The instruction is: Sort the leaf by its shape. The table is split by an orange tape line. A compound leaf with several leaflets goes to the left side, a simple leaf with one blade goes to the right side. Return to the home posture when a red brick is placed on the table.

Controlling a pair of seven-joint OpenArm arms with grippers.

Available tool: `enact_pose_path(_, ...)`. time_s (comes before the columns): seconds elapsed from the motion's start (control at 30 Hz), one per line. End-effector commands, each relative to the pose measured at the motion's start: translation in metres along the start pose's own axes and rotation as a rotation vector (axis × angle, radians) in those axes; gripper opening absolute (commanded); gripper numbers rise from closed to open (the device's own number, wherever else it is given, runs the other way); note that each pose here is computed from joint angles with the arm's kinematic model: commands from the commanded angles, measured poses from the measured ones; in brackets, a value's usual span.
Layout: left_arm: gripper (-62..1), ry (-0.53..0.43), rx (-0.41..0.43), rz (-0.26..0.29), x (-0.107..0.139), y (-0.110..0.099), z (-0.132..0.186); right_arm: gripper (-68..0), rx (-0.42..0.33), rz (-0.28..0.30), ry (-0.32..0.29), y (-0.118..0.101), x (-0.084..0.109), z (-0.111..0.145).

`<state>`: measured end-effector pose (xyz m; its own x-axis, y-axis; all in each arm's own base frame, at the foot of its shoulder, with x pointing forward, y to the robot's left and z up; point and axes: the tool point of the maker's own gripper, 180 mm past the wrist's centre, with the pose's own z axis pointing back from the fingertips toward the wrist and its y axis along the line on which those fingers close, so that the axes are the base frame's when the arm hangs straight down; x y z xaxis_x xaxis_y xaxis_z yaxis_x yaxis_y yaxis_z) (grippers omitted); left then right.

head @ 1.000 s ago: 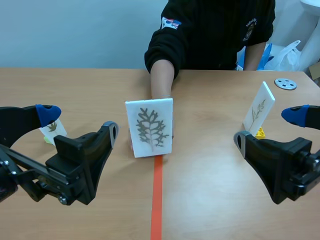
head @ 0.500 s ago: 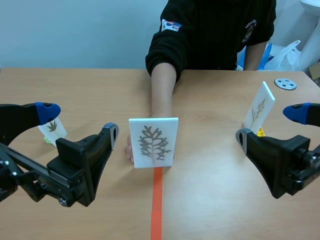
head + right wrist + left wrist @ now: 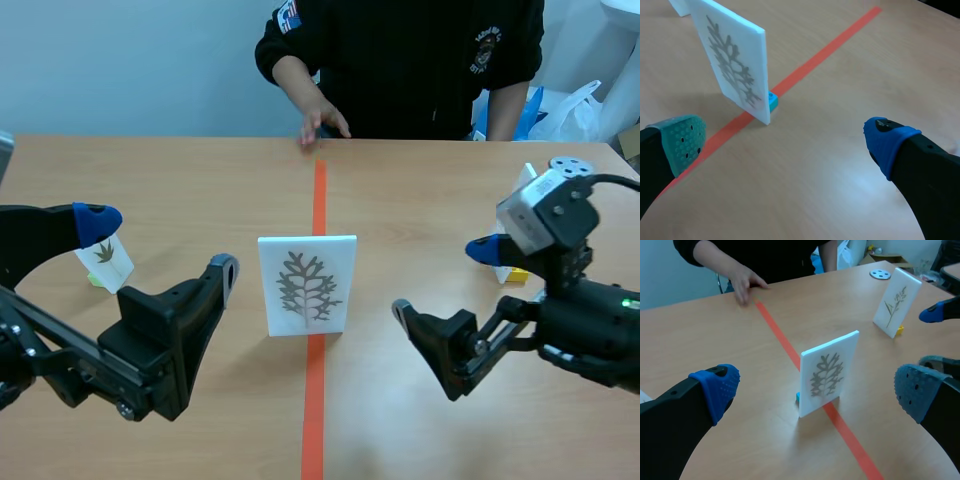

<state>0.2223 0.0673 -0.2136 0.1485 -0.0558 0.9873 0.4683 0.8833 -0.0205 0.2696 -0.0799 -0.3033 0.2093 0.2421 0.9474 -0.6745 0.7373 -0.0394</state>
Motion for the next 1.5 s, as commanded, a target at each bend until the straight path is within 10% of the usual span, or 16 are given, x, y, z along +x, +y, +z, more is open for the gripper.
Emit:
enact_pose_path(0.0,1.4,-0.025,-0.001,-0.014,0.006,0.001,-0.001,0.4,0.007,0.038,-0.042,-0.004,0.013,-0.008)
enact_pose_path(0.93,1.4,-0.042,0.002,-0.026,0.011,0.003,-0.003,-0.1,0.188,0.104,-0.026,0.072,-0.012,-0.133)
enact_pose_path(1.47,1.4,-0.042,0.003,-0.027,0.011,0.003,-0.003,-50.4,0.21,0.097,-0.015,0.082,-0.022,-0.128)
